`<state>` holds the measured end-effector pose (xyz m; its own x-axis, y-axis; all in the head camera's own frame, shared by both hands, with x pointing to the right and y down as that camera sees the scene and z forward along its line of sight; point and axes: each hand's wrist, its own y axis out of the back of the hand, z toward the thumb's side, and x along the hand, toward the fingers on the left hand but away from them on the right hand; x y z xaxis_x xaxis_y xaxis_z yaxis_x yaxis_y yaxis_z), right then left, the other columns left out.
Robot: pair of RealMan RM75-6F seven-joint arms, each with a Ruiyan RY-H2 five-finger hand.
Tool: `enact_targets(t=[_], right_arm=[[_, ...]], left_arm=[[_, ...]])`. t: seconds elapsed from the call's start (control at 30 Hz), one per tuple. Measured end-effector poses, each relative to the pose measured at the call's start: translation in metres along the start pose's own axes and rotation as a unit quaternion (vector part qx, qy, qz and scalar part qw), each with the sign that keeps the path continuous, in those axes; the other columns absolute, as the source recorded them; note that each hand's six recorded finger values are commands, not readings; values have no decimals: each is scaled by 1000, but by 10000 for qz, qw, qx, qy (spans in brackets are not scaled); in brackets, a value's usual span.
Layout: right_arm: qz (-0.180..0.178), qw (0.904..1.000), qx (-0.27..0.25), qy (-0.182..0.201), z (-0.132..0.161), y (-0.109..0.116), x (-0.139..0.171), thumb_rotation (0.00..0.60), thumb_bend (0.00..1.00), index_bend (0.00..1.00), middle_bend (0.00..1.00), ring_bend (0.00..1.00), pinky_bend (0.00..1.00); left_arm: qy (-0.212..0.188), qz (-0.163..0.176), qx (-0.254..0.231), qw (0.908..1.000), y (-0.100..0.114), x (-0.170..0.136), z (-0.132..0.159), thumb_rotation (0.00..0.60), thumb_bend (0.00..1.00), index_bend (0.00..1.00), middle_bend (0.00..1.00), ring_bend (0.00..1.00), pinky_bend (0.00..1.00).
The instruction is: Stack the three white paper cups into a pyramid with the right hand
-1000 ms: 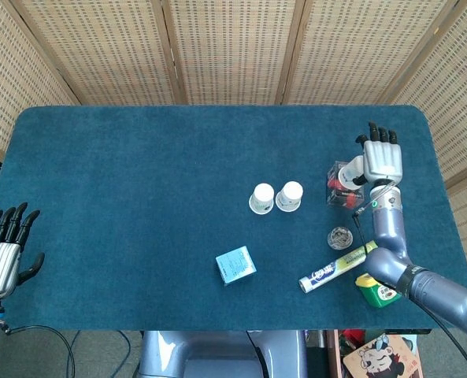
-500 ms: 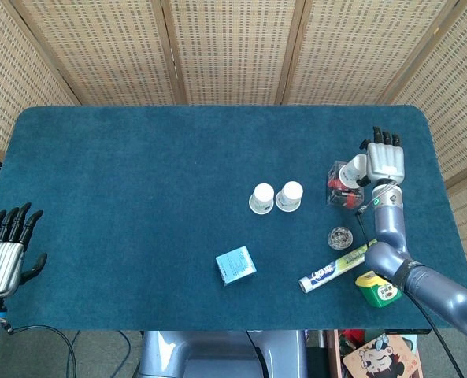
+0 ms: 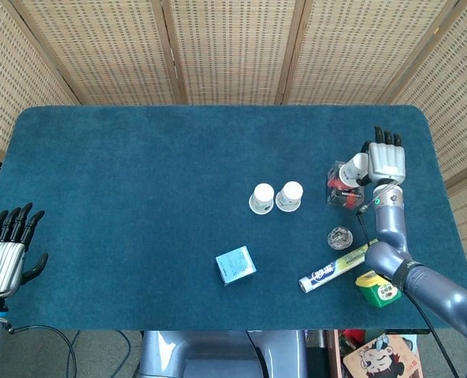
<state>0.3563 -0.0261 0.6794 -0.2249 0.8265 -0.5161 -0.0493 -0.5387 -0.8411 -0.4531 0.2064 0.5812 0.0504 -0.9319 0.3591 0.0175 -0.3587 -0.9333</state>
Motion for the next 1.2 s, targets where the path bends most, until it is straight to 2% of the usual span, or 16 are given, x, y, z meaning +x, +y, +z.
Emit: enact_targets(t=[0.2,0.73,1.2], right_arm=[[29,10000,20,-30,-4,-1,-1,600,132,470,0,0,0],[18,10000,21,25,0,0,5,600,133,495,0,0,0],[-205,9994,12,279,15,24,23,600,133,502,0,0,0]], left_arm=[[-17,3,7,10000,0,0,1,600,354,81,0,0,0],[-42,-40,-16,10000,-2,0,2,600,354,81,0,0,0],[-93,-34,-31,9999,-1,0,5,600,353,81,0,0,0]])
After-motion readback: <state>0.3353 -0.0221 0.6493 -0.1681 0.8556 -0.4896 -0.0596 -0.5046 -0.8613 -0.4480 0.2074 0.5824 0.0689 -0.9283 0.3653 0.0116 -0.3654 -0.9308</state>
